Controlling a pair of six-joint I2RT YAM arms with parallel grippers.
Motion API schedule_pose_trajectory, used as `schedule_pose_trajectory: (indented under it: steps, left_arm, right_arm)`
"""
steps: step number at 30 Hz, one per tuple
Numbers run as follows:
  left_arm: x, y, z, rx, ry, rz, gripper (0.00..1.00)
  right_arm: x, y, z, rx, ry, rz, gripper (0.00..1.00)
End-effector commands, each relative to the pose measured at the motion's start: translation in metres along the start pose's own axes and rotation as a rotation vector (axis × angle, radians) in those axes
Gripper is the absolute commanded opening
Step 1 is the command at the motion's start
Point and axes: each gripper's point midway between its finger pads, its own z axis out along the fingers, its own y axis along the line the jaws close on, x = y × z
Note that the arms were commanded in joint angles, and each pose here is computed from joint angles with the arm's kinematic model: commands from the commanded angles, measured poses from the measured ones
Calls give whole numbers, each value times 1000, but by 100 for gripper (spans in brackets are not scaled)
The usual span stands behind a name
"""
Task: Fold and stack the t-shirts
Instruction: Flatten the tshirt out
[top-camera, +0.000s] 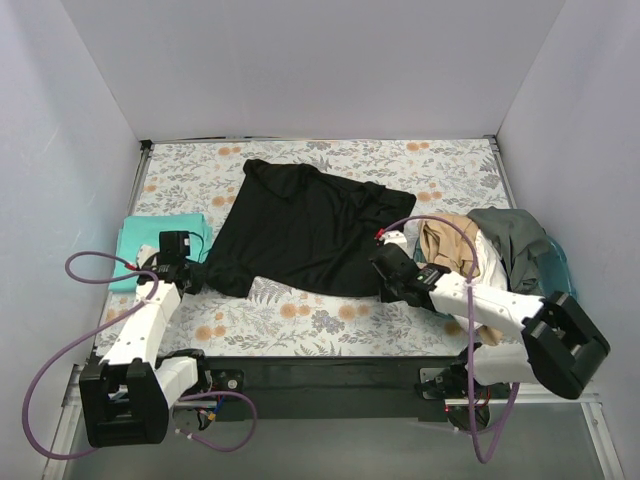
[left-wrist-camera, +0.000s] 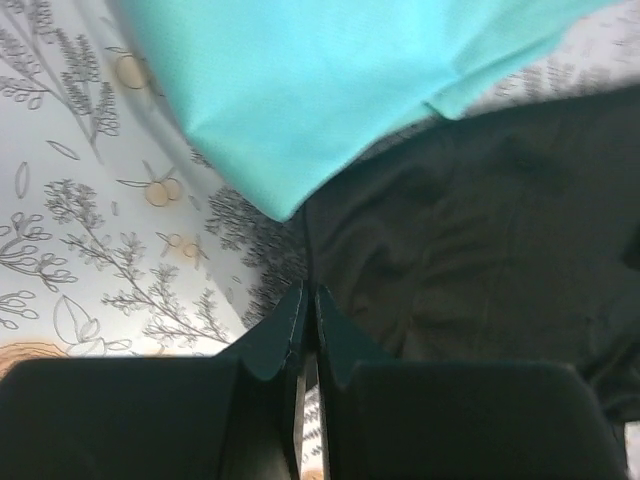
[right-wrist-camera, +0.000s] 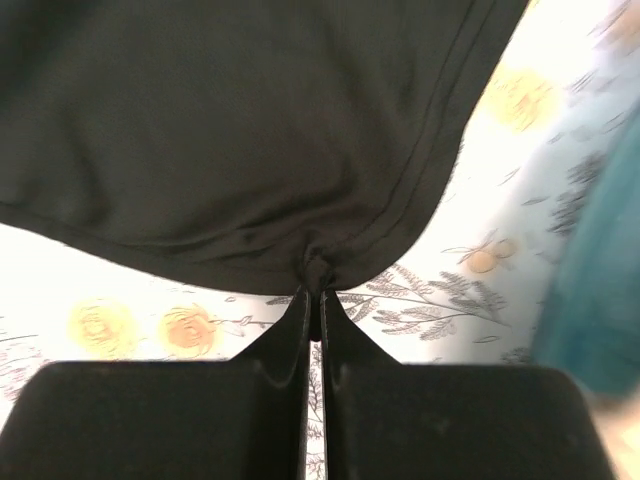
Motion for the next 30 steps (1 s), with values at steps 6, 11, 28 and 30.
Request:
schedule_pose_trajectory:
  steps: [6,11,28,30]
  left_arm:
    - [-42,-96,-108,427,-50,16,0]
    - [-77,-133,-184,584,-136,-15,0]
    - [-173,-184,-459,1067,-501,26,0]
    - [-181,-176,-491,1125,-554,10,0]
  right_arm:
    - [-105,-6,-87,-43,-406,26,1]
    - [-159,-12,-156,-73,-610,38,1]
    - [-237,1,-388,-462,-1025,-32,1]
    - [-236,-1,-409,-494,-1054,-35,1]
